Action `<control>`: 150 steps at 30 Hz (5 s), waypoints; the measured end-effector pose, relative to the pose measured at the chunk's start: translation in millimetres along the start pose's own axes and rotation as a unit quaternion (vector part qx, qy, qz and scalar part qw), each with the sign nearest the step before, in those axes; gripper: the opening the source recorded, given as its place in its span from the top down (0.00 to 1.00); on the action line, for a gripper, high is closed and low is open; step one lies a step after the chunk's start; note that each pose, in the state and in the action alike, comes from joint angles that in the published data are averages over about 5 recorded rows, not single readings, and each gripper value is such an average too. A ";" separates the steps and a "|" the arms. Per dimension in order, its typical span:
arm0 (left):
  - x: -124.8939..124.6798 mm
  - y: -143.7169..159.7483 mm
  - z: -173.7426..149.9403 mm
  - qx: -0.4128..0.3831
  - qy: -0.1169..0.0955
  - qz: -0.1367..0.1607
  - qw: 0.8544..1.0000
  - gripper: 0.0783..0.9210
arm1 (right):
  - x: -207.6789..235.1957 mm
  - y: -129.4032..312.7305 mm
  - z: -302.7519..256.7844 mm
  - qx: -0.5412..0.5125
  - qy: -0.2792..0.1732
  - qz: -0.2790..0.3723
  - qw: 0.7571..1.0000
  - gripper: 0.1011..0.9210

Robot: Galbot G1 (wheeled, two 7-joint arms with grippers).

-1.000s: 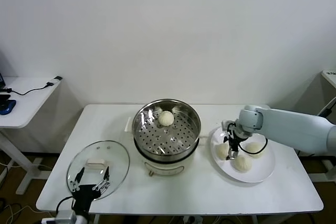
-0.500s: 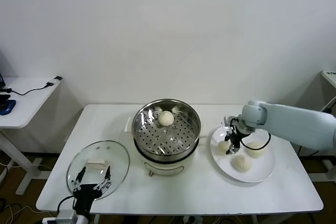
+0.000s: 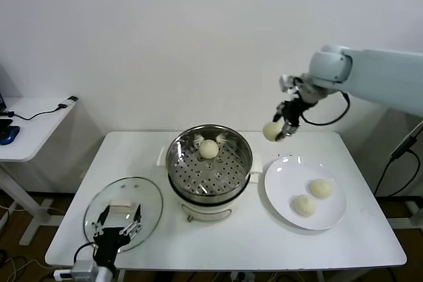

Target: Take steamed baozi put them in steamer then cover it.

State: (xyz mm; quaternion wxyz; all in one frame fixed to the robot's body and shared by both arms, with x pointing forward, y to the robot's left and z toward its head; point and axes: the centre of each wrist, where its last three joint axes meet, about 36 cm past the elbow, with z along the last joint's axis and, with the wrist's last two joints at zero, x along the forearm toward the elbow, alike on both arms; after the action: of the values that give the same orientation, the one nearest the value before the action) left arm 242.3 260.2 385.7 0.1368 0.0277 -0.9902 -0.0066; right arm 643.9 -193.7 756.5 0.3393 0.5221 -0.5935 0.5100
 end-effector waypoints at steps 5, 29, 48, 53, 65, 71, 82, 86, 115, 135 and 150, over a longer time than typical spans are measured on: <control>0.7 2.2 -2.0 -0.002 -0.003 -0.004 1.000 0.12 | -16.8 6.4 -63.9 0.021 -0.007 -0.001 1.000 0.39; 4.4 5.7 -1.4 -0.007 -0.001 -0.008 1.000 0.12 | -200.1 28.8 -159.8 0.038 0.018 -0.030 0.999 0.39; 1.5 6.4 -0.8 -0.009 0.001 -0.007 1.000 0.12 | -197.2 12.5 -149.5 0.053 -0.006 -0.036 0.998 0.12; 2.0 6.5 -1.6 -0.010 0.000 -0.006 1.000 0.12 | -146.3 -6.6 -120.8 0.069 -0.008 -0.040 0.997 0.12; 1.5 7.2 -1.5 -0.011 0.000 -0.007 1.000 0.12 | -34.2 -0.9 37.5 0.048 0.050 -0.051 0.996 0.12; 2.4 7.1 0.8 -0.011 0.002 -0.009 1.000 0.12 | -44.7 41.0 118.7 0.012 0.071 -0.074 0.995 0.12; 3.8 5.5 2.2 -0.008 0.004 -0.011 1.000 0.12 | -117.4 106.8 203.6 -0.036 0.091 -0.105 0.990 0.12; 3.2 5.8 3.5 -0.008 0.006 -0.011 1.000 0.12 | -141.5 120.6 216.9 -0.049 0.095 -0.104 0.989 0.12; 1.9 6.7 5.2 -0.011 0.008 -0.010 1.000 0.12 | -226.3 147.8 226.7 -0.084 0.101 -0.085 0.988 0.28; 2.0 1.6 -0.4 -0.011 0.004 -0.004 1.000 0.12 | -99.3 39.9 126.3 0.110 0.063 -0.030 0.991 0.33; 6.1 4.1 1.4 -0.016 0.008 -0.007 1.000 0.12 | -53.9 31.6 -88.5 0.488 -0.005 -0.059 0.871 0.33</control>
State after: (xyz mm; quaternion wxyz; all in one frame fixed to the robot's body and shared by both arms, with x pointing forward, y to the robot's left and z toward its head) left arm 235.8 264.0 386.1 0.1451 0.0323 -0.9886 -0.0229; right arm 614.1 -96.1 720.3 0.0681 0.6579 -0.2391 0.7109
